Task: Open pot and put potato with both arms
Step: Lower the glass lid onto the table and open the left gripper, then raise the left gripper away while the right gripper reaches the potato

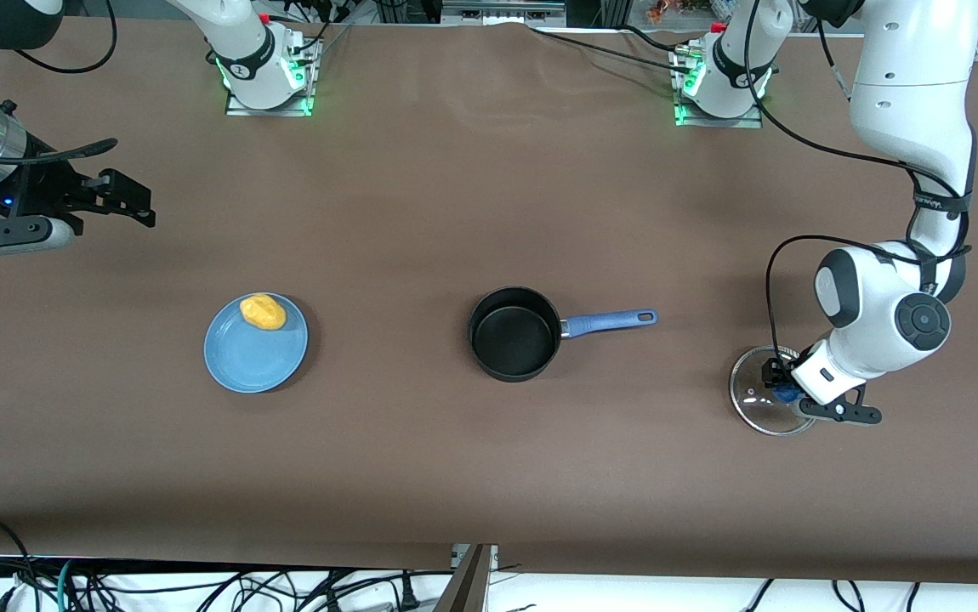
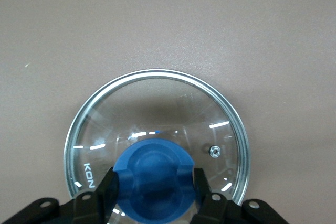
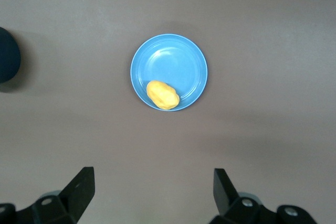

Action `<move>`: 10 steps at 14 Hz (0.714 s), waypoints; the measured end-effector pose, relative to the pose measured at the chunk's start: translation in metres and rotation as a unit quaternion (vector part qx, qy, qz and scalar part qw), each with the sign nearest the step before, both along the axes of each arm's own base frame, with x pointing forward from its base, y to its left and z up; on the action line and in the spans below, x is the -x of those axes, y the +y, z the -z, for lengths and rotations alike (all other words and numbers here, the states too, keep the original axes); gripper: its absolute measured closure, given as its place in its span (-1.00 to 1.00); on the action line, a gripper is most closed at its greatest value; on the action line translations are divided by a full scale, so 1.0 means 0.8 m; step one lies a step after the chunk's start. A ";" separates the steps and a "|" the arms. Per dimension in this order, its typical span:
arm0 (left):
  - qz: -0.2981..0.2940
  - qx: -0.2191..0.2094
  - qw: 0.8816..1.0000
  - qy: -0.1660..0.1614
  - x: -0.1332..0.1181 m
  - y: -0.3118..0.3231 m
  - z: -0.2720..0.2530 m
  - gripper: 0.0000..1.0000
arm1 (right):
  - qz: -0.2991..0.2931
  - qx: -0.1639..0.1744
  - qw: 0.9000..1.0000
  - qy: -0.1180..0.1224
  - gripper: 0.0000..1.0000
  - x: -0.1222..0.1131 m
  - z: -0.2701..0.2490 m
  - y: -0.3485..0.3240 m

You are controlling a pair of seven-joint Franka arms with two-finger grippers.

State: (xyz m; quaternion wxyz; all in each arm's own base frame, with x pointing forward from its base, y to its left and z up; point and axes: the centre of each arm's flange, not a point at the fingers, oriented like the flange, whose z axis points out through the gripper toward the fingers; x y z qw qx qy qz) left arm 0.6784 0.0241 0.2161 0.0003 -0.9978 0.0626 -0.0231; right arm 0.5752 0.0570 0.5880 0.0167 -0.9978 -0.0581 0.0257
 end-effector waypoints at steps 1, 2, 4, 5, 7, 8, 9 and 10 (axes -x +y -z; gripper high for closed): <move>0.001 0.001 1.000 -0.003 -0.003 -0.001 -0.006 -0.31 | 0.000 0.000 1.000 0.000 -1.00 0.000 0.000 0.000; 0.001 0.003 1.000 -0.002 -0.007 -0.002 -0.020 -0.41 | 0.000 0.000 1.000 0.000 -1.00 0.000 0.000 0.000; 0.003 0.014 1.000 0.016 -0.011 -0.007 -0.066 -0.76 | 0.000 0.000 1.000 0.000 -1.00 0.000 0.000 0.000; 0.000 0.022 0.999 0.027 -0.011 -0.009 -0.098 -0.97 | 0.000 0.000 1.000 0.000 -1.00 0.000 0.000 0.000; -0.013 0.035 0.998 0.048 -0.004 -0.009 -0.168 -1.00 | 0.000 0.000 1.000 0.000 -1.00 0.000 0.000 0.000; -0.020 0.041 0.997 0.056 0.002 -0.009 -0.205 -1.00 | 0.000 0.000 1.000 0.000 -1.00 0.000 0.000 0.000; -0.025 0.047 0.997 0.063 0.009 -0.012 -0.240 -1.00 | 0.000 0.000 1.000 0.000 -1.00 0.000 0.000 0.000; -0.031 0.051 0.996 0.067 0.016 -0.014 -0.276 -1.00 | 0.000 0.000 1.000 0.000 -1.00 0.000 0.000 0.000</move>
